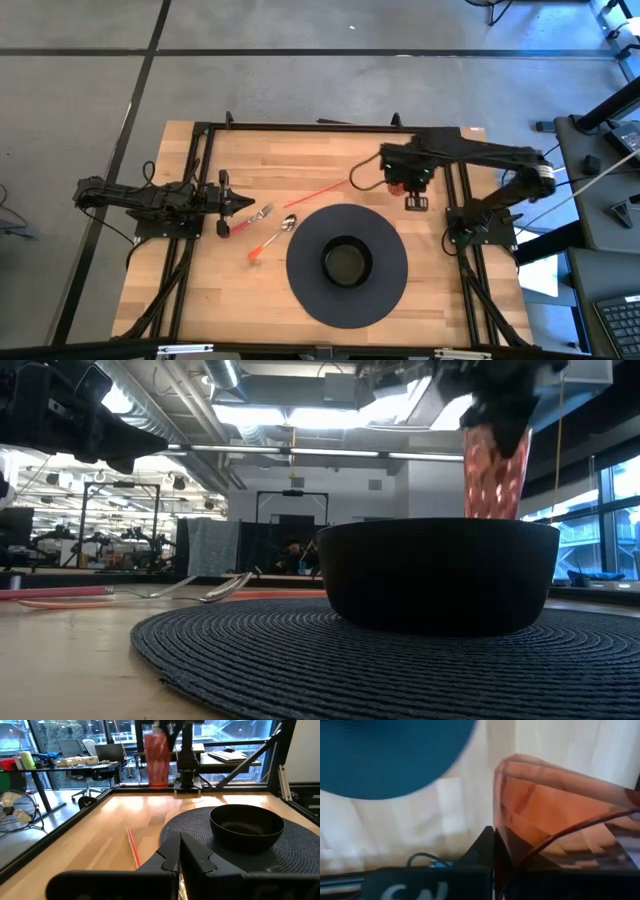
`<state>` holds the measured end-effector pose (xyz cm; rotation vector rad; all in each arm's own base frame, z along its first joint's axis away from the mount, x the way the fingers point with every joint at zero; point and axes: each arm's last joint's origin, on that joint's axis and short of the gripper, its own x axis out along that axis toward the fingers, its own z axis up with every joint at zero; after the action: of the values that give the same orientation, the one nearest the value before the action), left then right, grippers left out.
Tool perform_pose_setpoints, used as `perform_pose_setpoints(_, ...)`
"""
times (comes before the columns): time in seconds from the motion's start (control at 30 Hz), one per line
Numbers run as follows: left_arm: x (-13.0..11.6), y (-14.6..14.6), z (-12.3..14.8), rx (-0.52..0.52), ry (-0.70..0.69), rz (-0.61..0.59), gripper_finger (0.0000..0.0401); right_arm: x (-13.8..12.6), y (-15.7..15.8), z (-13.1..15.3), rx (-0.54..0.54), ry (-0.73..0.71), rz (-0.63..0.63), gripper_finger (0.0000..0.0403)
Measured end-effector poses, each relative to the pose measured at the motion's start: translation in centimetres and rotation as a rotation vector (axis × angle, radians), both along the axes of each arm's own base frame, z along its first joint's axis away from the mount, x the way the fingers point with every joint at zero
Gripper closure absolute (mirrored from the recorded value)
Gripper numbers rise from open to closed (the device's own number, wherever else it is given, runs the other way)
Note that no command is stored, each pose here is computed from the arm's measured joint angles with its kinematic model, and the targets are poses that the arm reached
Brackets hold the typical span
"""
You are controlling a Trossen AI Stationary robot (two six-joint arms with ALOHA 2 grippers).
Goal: Pick & Place Utensil
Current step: Put the brown cup on the black mat to the right side of the black bowl
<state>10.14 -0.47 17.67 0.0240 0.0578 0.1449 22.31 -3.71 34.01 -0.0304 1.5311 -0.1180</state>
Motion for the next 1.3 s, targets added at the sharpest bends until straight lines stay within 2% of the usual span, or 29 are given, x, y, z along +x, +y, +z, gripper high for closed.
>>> perform_pose_setpoints(0.17,0.0,0.0,0.0,0.0,0.0,0.0,0.0398,-1.5,3.4,1.6,0.012,-0.09,0.011,0.0395)
perform_pose_setpoints(0.33,0.0,0.0,0.0,0.0,0.0,0.0,0.0398,-1.6,7.1,1.5,0.069,-0.092,0.024,0.0395)
perform_pose_setpoints(0.47,0.0,0.0,0.0,0.0,-0.001,0.0,0.0398,-1.1,10.1,0.5,0.086,-0.04,0.062,0.0395)
perform_pose_setpoints(0.8,0.0,0.0,0.0,-0.015,-0.003,0.001,0.0398,1.2,16.1,-3.7,0.031,0.105,0.187,0.0395)
perform_pose_setpoints(1.03,0.0,0.0,0.0,-0.017,-0.003,0.001,0.0398,2.7,18.4,-6.9,-0.038,0.195,0.269,0.0394)
perform_pose_setpoints(1.13,0.0,0.0,0.0,-0.018,-0.003,0.001,0.0398,3.4,18.6,-7.6,-0.063,0.18,0.301,0.0394)
perform_pose_setpoints(1.3,0.0,0.0,0.0,-0.019,-0.004,0.001,0.0398,4.1,18.7,-7.8,-0.042,0.122,0.349,0.0393)
